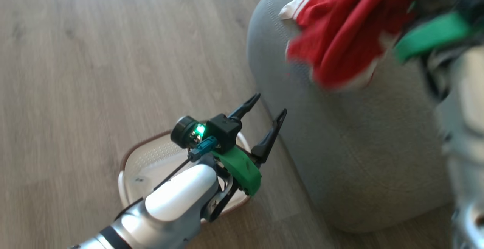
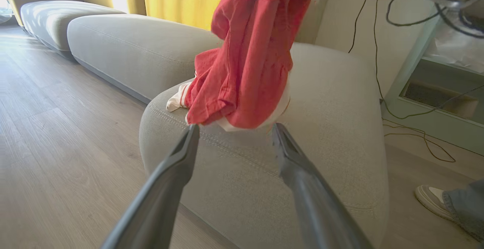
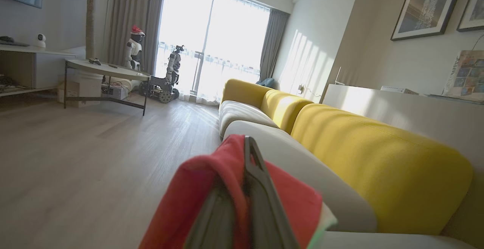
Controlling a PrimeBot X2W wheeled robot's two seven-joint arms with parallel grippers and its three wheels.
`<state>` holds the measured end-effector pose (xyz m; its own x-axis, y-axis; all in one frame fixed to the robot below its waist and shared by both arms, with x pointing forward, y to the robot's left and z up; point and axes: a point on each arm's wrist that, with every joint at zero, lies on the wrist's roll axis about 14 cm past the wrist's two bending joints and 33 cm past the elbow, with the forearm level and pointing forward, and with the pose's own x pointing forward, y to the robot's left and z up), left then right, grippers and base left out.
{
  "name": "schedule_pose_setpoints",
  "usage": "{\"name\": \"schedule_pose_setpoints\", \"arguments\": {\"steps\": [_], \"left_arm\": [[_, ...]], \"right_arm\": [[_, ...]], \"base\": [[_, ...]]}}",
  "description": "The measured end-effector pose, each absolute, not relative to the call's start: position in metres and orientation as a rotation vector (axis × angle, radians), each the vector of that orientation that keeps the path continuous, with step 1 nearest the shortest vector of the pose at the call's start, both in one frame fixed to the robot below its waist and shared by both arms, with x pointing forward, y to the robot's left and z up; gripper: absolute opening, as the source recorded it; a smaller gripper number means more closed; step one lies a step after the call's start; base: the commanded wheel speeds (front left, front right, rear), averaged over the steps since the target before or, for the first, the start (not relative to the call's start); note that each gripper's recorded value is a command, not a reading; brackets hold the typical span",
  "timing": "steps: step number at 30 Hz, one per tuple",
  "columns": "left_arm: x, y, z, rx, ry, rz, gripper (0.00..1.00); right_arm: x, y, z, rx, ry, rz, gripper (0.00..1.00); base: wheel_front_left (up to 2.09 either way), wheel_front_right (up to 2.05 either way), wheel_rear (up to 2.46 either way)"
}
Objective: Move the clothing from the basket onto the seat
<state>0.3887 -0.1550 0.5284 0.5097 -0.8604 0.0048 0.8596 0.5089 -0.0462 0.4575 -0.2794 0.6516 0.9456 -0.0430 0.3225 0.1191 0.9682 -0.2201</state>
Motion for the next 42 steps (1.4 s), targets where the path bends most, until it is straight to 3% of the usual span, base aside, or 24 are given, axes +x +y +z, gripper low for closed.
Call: {"name": "schedule_pose_setpoints", "arguments": {"steps": [7, 14, 25, 28, 36, 42], "left_arm": [[0.416, -0.122, 0.516, -0.046, 0.033, -0.941, 1.00], [0.436, -0.093, 0.502, -0.041, 0.044, -0.863, 1.00], [0.465, -0.059, 0.461, -0.027, 0.120, -0.790, 1.00], [0.472, -0.054, 0.448, -0.043, 0.137, -0.774, 1.00], [0.478, -0.049, 0.435, -0.045, 0.157, -0.761, 1.00], [0.477, -0.051, 0.436, -0.043, 0.155, -0.771, 1.00]], "right_arm": [[0.517, -0.314, 0.736, -0.337, -0.433, -0.151, 0.00], [0.564, -0.347, 0.747, -0.375, -0.380, -0.237, 0.00], [0.631, -0.362, 0.639, -0.408, -0.139, -0.256, 0.00], [0.643, -0.361, 0.577, -0.393, -0.026, -0.249, 0.00], [0.616, -0.360, 0.458, -0.375, 0.229, -0.236, 0.00], [0.599, -0.364, 0.436, -0.401, 0.298, -0.244, 0.00]], "base": [[0.00, 0.00, 0.00], [0.00, 0.00, 0.00], [0.00, 0.00, 0.00], [0.00, 0.00, 0.00], [0.00, 0.00, 0.00], [0.00, 0.00, 0.00]]}}
